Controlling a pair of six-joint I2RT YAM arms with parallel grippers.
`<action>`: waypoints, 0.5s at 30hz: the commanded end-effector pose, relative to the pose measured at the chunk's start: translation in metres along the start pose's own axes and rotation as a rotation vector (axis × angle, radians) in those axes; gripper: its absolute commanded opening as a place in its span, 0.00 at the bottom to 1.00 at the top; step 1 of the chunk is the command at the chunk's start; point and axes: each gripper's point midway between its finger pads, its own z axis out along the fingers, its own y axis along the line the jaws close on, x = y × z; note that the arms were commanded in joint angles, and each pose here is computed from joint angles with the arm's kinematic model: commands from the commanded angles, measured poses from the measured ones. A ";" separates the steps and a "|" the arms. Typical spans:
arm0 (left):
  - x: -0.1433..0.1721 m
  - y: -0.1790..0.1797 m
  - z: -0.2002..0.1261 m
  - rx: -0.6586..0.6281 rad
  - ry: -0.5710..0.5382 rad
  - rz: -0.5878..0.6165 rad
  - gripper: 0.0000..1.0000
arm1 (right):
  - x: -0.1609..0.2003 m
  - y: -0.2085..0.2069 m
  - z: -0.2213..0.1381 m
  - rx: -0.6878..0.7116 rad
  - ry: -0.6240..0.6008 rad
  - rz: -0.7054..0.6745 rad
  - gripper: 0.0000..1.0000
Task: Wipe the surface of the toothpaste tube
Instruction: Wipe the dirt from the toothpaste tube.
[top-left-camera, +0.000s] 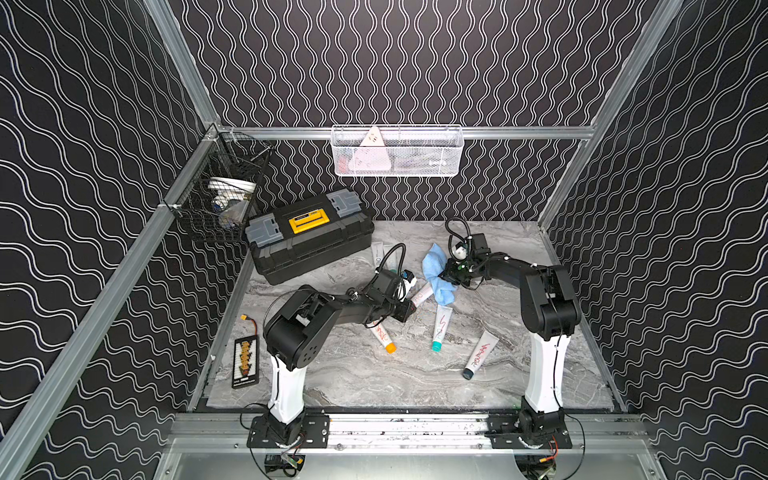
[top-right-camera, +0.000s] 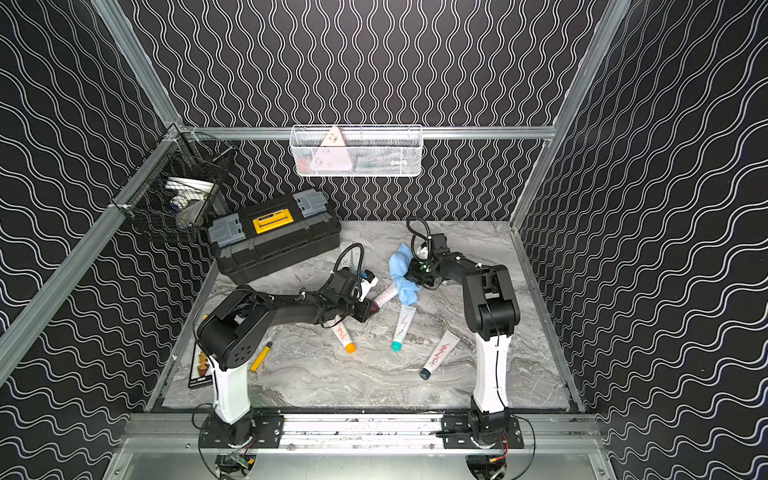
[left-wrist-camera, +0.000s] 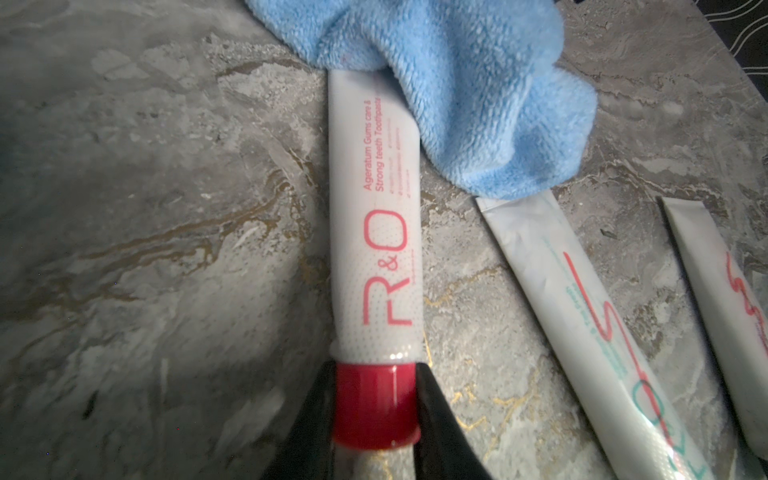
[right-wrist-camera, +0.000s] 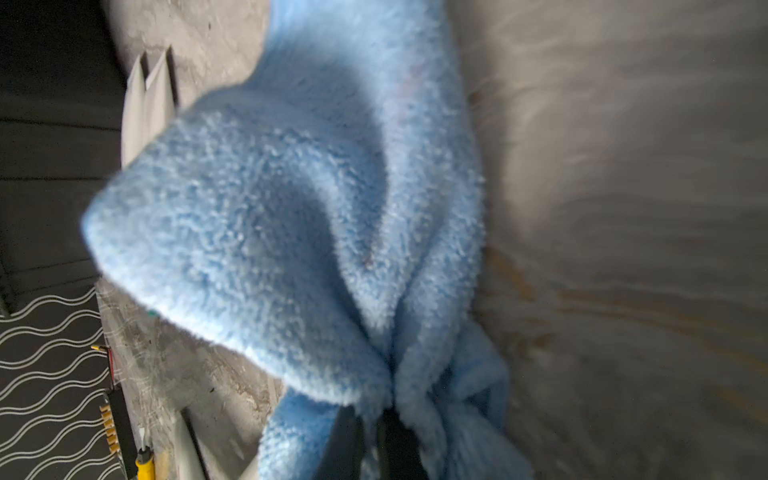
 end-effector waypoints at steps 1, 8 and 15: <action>0.007 0.004 0.000 -0.017 0.026 -0.004 0.16 | 0.025 0.005 0.004 0.006 0.077 0.006 0.00; 0.007 0.005 0.000 -0.025 0.030 -0.003 0.16 | 0.066 0.035 0.013 -0.021 0.149 -0.063 0.00; 0.006 0.005 -0.001 -0.028 0.026 -0.002 0.16 | 0.102 0.064 0.016 -0.089 0.209 -0.071 0.00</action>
